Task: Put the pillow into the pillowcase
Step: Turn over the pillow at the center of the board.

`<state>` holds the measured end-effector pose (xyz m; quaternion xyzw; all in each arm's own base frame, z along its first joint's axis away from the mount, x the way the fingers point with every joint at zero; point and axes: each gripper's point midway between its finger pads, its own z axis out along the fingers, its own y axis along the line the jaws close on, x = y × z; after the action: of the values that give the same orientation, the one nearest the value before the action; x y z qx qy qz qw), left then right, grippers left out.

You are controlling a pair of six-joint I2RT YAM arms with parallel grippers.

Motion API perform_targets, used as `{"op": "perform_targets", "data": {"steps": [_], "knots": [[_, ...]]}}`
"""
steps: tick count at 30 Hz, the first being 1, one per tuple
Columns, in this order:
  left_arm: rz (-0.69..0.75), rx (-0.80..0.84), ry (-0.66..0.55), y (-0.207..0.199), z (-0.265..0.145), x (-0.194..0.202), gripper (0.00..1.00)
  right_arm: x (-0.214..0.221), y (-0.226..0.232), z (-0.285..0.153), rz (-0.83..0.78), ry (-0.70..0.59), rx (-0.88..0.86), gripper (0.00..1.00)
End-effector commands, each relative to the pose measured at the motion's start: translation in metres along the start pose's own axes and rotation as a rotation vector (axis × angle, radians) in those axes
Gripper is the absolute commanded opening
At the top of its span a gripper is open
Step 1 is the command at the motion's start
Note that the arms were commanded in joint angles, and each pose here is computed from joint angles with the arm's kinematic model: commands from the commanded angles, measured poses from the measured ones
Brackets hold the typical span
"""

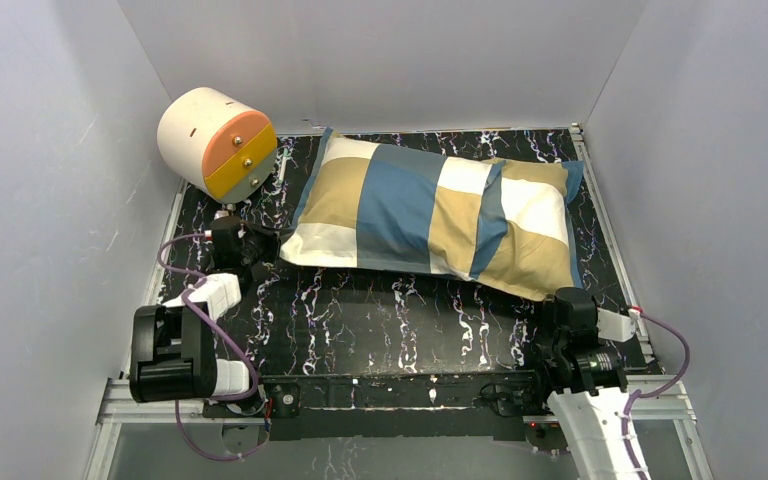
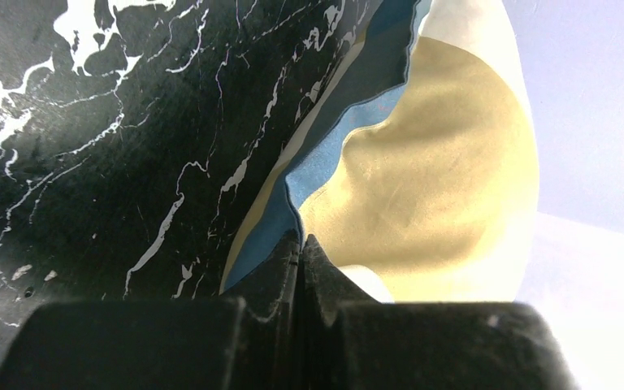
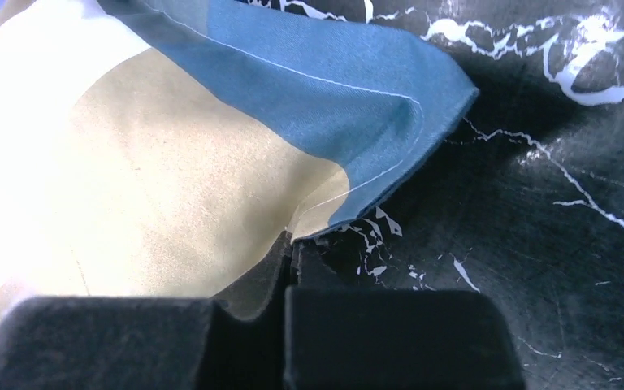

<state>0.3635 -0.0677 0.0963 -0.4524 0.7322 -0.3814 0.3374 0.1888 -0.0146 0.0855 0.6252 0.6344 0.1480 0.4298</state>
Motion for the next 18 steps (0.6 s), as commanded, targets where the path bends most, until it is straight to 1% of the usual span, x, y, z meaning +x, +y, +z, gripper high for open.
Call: {"op": "perform_targets", "data": {"steps": [1, 4, 5, 6, 7, 9, 10, 12, 14, 18], "knots": [[0.111, 0.000, -0.080, -0.024, -0.013, -0.019, 0.00, -0.029, 0.045, -0.016, -0.067, -0.102, -0.114, 0.01], [0.168, 0.041, -0.129, -0.068, -0.025, -0.038, 0.00, -0.062, 0.082, -0.043, -0.147, -0.201, -0.166, 0.01], [0.183, 0.087, -0.141, -0.096, -0.029, -0.048, 0.00, -0.078, 0.095, -0.054, -0.187, -0.252, -0.166, 0.01], [0.188, 0.112, -0.156, -0.115, -0.032, -0.057, 0.00, -0.091, 0.108, -0.065, -0.215, -0.293, -0.164, 0.01], [0.180, 0.136, -0.175, -0.132, -0.036, -0.066, 0.00, -0.105, 0.118, -0.075, -0.218, -0.337, -0.149, 0.01], [0.154, 0.185, -0.198, -0.164, -0.041, -0.083, 0.00, -0.133, 0.138, -0.098, -0.175, -0.423, -0.150, 0.01], [0.154, 0.235, -0.205, -0.185, -0.045, -0.092, 0.00, -0.145, 0.153, -0.112, -0.171, -0.458, -0.192, 0.01], [0.169, 0.317, -0.209, -0.224, -0.058, -0.107, 0.00, -0.167, 0.195, -0.147, -0.192, -0.524, -0.332, 0.01], [0.191, 0.372, -0.209, -0.261, -0.076, -0.116, 0.00, -0.186, 0.220, -0.173, -0.185, -0.567, -0.376, 0.01], [0.207, 0.524, -0.252, -0.330, -0.130, -0.118, 0.00, -0.209, 0.262, -0.220, -0.211, -0.598, -0.471, 0.01]]}}
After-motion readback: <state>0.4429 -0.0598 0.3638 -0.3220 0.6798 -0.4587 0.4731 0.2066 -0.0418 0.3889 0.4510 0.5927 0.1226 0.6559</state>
